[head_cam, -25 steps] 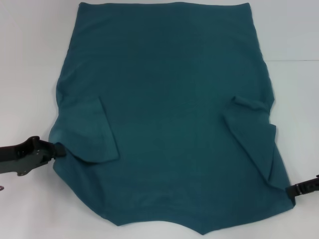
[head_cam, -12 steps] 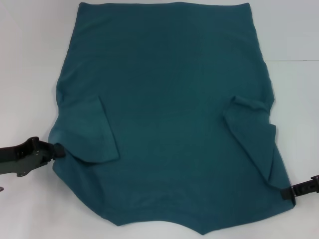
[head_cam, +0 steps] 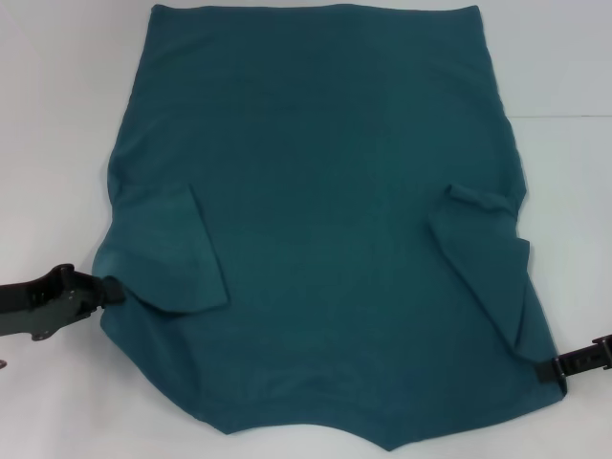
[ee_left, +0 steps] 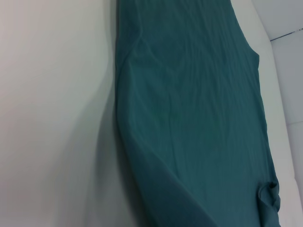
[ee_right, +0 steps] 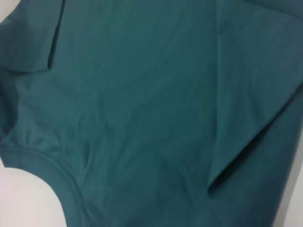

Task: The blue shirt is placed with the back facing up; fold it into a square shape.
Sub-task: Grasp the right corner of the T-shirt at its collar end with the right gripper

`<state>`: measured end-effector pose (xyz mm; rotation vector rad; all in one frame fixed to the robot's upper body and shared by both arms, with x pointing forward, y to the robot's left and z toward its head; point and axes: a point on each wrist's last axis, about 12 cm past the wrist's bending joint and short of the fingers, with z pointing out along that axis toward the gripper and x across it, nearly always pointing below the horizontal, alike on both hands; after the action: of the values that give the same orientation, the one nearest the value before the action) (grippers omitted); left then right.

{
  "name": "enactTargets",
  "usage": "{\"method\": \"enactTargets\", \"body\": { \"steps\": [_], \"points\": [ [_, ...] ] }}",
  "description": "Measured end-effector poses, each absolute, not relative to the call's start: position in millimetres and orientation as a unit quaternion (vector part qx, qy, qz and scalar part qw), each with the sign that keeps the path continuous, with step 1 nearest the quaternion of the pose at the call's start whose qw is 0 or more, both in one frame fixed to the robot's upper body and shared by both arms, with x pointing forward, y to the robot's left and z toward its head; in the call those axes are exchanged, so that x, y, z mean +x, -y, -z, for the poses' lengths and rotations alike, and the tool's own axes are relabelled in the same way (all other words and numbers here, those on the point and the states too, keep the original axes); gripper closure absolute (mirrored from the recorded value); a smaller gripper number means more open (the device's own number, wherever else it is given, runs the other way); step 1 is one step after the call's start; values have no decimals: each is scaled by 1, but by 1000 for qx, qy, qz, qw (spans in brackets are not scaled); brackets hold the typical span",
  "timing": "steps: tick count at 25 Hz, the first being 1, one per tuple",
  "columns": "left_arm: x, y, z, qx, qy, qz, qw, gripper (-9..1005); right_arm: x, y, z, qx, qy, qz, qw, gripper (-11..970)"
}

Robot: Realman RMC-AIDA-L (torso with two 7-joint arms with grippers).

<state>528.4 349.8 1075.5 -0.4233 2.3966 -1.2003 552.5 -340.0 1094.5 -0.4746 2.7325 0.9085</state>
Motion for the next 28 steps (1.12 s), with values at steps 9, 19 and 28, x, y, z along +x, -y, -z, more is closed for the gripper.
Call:
{"method": "enactTargets", "body": {
  "steps": [9, 19, 28],
  "points": [
    [529, -350, -1076, -153, -863, 432, 213, 975, 555, 339, -1092, -159, -934, -298, 118, 247],
    [529, -350, -1076, -154, -863, 432, 214, 973, 554, 329, -1086, -167, -932, -305, 104, 248],
    [528, -350, -1075, -155, -863, 432, 213, 971, 558, 317, -1089, -176, -924, -321, 108, 247]
  ]
}}
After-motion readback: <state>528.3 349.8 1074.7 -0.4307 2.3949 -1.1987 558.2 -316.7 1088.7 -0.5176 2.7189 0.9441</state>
